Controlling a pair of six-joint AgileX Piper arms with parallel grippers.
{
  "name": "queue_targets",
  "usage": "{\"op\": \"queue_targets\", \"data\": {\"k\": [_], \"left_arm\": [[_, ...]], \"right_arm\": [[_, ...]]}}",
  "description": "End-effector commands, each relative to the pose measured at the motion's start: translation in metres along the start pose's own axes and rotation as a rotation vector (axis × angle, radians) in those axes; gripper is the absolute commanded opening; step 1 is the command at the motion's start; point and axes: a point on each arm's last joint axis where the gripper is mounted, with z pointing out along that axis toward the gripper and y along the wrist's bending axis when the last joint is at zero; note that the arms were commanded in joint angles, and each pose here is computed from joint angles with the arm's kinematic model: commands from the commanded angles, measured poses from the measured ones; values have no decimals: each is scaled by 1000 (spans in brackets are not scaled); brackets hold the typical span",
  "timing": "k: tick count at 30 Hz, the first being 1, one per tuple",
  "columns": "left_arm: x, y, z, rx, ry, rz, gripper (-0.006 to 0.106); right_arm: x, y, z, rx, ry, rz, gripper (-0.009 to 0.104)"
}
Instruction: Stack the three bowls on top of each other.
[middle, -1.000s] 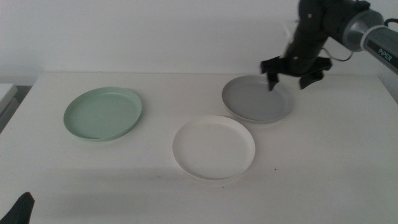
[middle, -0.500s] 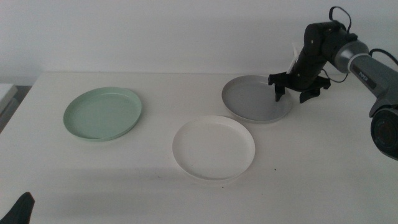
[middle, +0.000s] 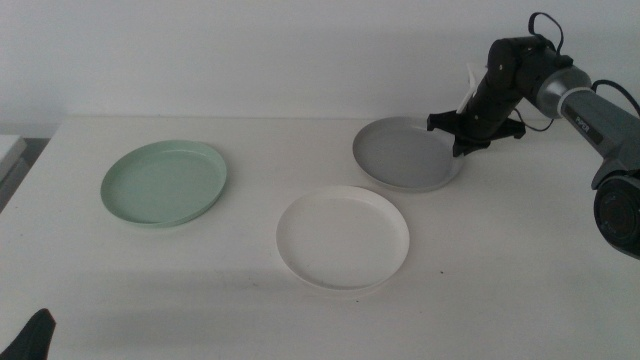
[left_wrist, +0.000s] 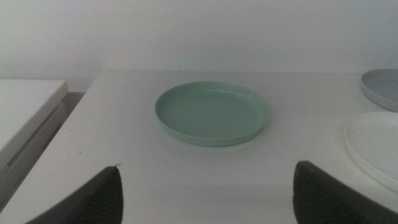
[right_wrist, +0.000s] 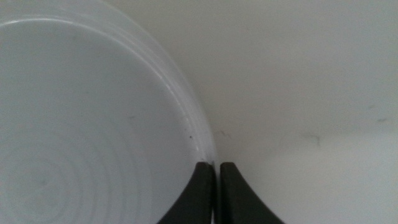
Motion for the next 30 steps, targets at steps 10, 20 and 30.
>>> {"op": "queue_targets", "data": {"k": [10, 20, 30], "left_arm": [[-1, 0, 0, -1, -16, -1, 94], [-1, 0, 0, -1, -16, -1, 94], [-1, 0, 0, -1, -16, -1, 94]], "right_arm": [[-2, 32, -141, -239, -91, -172, -3], [115, 78, -131, -277, -137, -182, -3], [146, 84, -94, -268, -89, -182, -3]]}}
